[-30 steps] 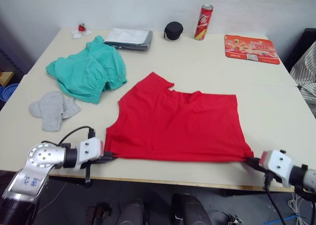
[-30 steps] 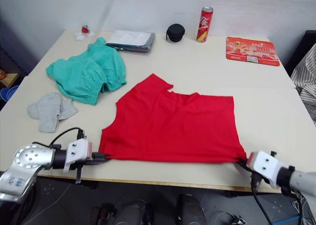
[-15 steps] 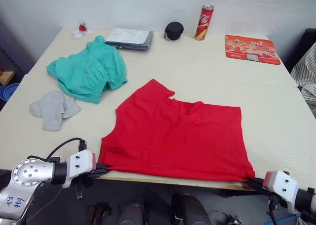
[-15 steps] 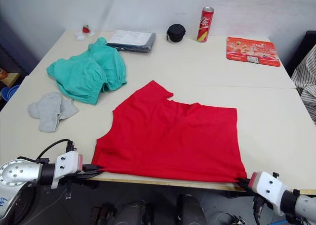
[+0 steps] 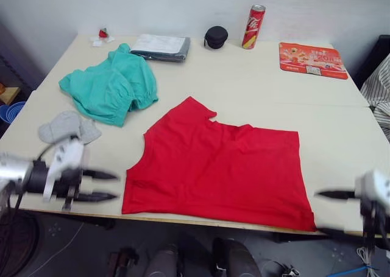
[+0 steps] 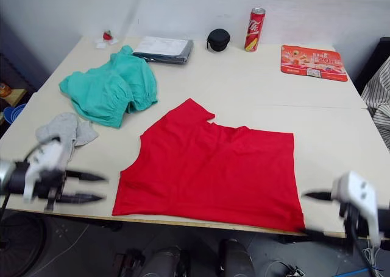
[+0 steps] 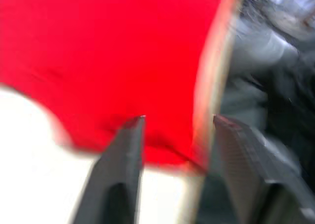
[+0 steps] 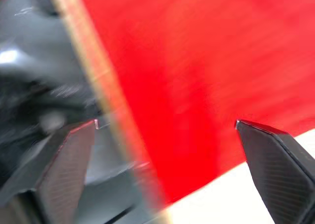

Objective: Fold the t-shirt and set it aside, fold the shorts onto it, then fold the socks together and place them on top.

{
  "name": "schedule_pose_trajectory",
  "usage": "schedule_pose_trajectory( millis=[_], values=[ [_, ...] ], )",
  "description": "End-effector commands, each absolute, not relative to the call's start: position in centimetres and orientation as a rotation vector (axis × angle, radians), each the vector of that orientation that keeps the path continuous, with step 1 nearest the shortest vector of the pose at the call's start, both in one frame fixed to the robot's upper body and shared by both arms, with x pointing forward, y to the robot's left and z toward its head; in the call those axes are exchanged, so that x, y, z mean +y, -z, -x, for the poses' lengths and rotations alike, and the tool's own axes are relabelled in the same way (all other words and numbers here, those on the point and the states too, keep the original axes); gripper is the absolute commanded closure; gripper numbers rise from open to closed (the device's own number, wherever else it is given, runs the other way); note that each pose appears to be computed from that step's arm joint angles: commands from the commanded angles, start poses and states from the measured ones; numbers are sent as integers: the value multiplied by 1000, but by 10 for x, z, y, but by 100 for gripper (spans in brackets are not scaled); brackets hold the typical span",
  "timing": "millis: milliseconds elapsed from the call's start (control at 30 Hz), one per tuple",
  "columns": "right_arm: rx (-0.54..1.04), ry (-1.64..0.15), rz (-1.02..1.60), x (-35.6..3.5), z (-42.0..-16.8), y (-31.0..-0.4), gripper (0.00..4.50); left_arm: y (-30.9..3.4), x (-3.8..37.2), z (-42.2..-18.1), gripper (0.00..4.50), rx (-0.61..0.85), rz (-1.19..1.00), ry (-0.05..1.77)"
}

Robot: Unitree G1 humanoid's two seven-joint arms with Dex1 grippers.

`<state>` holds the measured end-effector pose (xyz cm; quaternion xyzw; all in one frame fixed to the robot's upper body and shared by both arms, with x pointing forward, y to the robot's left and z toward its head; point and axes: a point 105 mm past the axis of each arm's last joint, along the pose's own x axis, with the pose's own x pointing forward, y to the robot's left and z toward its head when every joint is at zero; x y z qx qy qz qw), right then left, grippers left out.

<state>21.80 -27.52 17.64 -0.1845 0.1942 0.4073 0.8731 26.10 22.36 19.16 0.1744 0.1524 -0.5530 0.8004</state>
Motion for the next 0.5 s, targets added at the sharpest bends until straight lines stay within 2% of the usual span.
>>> schedule_pose_trajectory(
  millis=[33,100,133,300,500],
  values=[
    [328,-718,398,-292,-260,-182,0,-187,216,-299,80,312,-300,1108],
    [278,-666,443,-299,-292,-185,0,-191,209,-332,17,269,-312,1035],
    [270,-654,458,-300,-302,-185,0,-192,207,-343,3,262,-319,1013],
    [266,-616,384,-302,-360,-183,0,-197,187,-404,3,237,-297,904],
    [373,-552,309,-298,-399,-164,0,-178,169,-443,3,305,-297,769]
  ],
)
